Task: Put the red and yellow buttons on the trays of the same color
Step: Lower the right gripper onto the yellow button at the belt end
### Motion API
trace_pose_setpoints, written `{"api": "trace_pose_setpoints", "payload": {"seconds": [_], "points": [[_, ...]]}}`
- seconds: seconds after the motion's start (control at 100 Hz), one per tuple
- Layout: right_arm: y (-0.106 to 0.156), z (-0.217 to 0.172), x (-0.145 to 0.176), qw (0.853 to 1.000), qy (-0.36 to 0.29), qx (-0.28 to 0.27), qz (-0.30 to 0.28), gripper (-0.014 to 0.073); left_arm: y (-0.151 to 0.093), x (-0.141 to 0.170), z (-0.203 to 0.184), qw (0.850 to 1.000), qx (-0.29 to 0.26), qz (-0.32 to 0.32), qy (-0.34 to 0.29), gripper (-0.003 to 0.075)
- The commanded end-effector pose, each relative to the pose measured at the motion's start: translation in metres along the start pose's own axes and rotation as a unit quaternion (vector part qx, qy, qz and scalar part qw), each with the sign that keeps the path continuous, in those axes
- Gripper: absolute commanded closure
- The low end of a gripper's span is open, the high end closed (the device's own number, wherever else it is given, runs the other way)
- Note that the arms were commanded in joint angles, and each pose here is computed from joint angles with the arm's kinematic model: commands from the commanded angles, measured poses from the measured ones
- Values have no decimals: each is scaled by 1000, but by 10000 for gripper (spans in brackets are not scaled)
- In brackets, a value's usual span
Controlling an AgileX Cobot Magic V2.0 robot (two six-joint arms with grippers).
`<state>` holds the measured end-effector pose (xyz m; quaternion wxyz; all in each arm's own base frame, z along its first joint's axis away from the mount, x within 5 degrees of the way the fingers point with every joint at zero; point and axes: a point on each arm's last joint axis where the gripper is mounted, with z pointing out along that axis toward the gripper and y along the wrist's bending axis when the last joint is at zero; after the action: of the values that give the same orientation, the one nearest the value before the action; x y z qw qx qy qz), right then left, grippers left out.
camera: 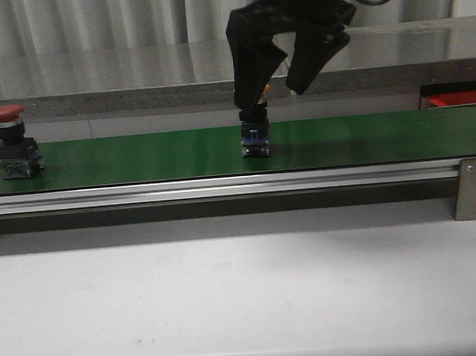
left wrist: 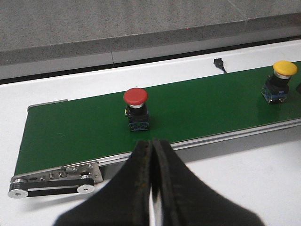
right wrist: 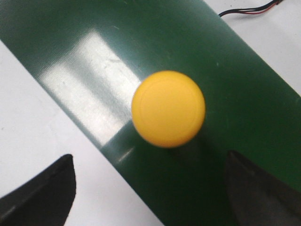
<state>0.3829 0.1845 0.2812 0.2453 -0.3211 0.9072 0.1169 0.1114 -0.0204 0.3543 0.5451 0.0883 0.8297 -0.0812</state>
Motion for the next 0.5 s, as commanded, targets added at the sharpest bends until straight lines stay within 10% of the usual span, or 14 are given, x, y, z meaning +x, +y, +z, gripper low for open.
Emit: {"api": "trace_pose_setpoints", "payload": {"seconds": [0.0, 0.17, 0.49], "points": [[0, -24, -18, 997, -73, 17, -4, -36, -1, -13, -5, 999, -2, -7, -45, 741], [-2, -23, -25, 994, -107, 29, -1, 28, -1, -13, -5, 999, -2, -7, -45, 741], [-4, -23, -25, 993, -112, 31, 0, 440, -1, -13, -5, 999, -2, -7, -45, 741]]}}
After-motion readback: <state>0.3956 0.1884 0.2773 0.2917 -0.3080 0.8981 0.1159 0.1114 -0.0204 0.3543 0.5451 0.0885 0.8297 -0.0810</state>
